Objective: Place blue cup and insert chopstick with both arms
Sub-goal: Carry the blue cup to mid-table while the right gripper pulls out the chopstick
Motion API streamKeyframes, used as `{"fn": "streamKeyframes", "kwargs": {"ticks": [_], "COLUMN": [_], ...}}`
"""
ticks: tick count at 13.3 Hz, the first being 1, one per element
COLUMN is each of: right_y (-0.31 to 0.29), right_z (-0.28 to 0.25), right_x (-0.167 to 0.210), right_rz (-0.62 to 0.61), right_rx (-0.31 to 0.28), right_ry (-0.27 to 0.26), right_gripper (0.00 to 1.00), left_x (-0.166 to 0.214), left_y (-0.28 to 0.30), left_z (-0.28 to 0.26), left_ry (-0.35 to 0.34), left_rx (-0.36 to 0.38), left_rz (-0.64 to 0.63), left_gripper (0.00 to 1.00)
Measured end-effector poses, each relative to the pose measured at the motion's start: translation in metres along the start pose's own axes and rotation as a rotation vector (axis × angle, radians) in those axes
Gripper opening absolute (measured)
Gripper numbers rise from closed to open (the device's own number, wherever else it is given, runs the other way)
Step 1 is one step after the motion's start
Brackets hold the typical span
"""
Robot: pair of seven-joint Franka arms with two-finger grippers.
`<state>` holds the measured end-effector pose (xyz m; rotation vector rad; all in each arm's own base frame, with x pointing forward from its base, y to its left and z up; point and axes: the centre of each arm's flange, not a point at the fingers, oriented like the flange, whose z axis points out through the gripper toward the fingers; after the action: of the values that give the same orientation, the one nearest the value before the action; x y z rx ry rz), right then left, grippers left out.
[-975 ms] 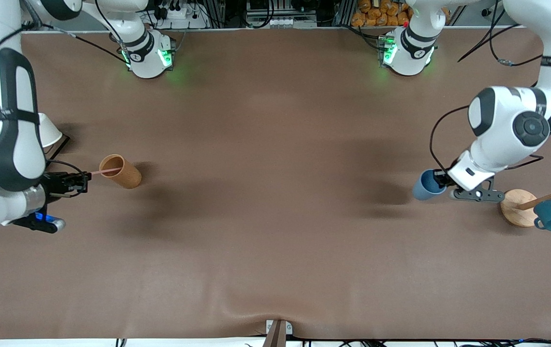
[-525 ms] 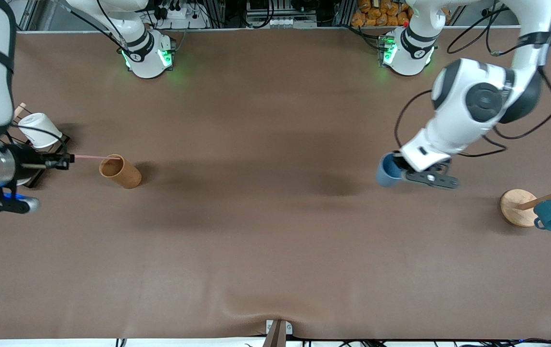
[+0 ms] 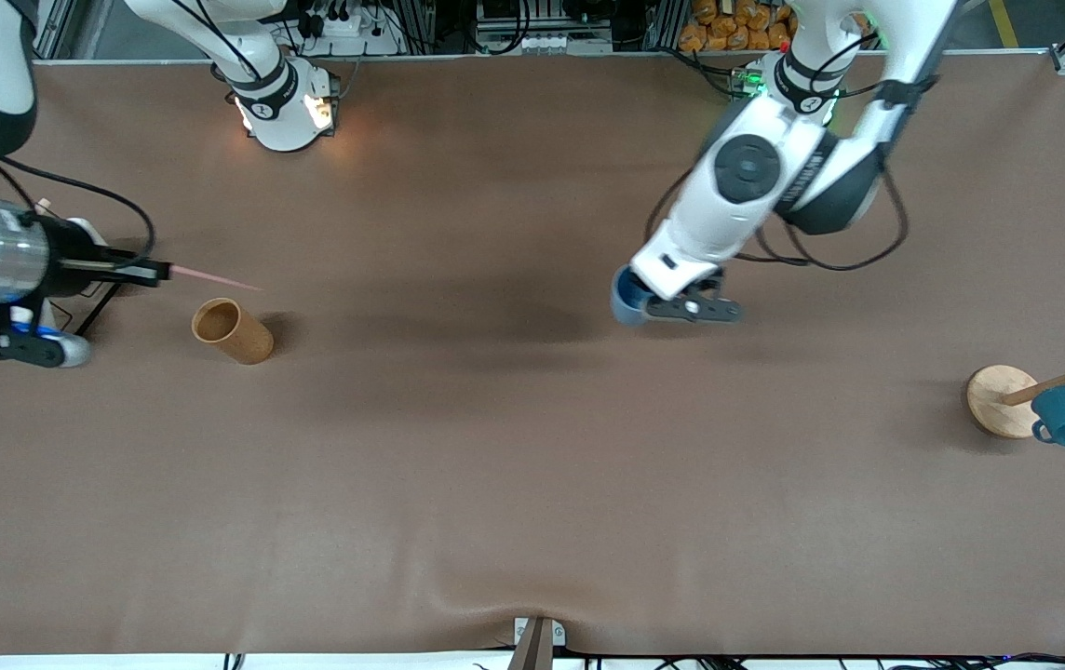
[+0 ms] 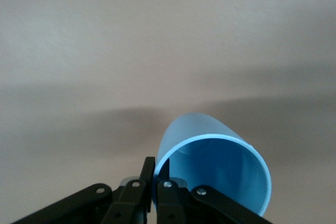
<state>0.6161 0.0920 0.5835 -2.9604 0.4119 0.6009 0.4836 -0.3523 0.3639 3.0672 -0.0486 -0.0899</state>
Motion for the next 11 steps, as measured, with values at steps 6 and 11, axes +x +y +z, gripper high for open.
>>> {"fn": "streamKeyframes", "kwargs": {"ticks": [6,11], "right_y": [0.008,-0.013], "right_z": [0.067,0.111], "right_x": [0.087,0.118], "right_rz": [0.251,0.347], "right_rx": [0.350,0.423], "right_ry": [-0.295,-0.375], "right_gripper": [0.09,0.09], "left_x": [-0.037,-0.057], "left_y": [0.086,0.152], "left_z": [0.043,0.086], "left_ry": [0.024,0.020], "left_rx": [0.006,0.014], "left_rz": [-0.153,-0.253], "left_gripper": [0.05,0.05]}}
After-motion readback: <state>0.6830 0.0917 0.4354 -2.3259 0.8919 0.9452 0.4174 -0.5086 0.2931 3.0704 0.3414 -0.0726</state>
